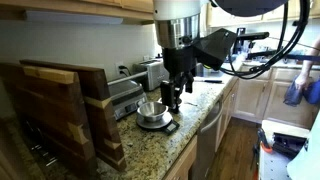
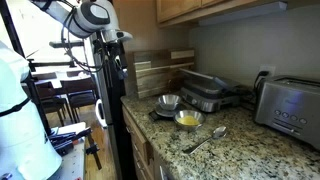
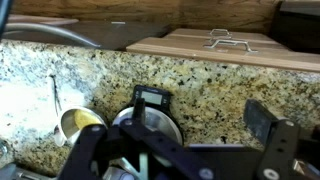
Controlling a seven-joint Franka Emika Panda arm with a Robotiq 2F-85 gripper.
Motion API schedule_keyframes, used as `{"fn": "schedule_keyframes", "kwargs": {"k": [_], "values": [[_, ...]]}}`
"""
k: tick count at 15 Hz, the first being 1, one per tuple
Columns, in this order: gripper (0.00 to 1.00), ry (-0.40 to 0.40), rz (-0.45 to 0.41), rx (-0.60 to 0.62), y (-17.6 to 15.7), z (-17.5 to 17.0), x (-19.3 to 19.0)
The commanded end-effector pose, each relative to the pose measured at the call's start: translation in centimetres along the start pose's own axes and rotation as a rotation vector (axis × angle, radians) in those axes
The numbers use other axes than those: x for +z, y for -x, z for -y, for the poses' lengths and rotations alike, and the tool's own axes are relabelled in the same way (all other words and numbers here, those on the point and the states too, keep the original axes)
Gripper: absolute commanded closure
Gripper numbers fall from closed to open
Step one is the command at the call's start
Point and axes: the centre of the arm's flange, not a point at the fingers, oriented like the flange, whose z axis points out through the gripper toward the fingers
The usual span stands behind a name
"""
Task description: Use the silver spoon to scoop out the contents in the right bowl into the left bowl
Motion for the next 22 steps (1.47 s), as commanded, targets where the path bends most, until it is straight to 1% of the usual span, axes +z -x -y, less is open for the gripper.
{"fn": "schedule_keyframes", "kwargs": {"k": [1, 7, 9, 12, 15, 17, 22], "values": [[0.00, 0.000, 0.000, 0.000, 0.0, 0.0, 0.0], [0.00, 0.000, 0.000, 0.000, 0.0, 0.0, 0.0], [0.00, -0.008, 0.000, 0.006, -0.2, -0.6, -0.1], [0.00, -0.052, 0.002, 0.028, -0.9, -2.6, -0.6], [0.00, -0.066, 0.007, 0.049, -2.1, -5.1, -0.3], [0.00, -0.082, 0.007, 0.033, -3.0, -7.1, 0.3], [0.00, -0.074, -0.002, -0.046, -5.4, -11.7, 3.0]]}}
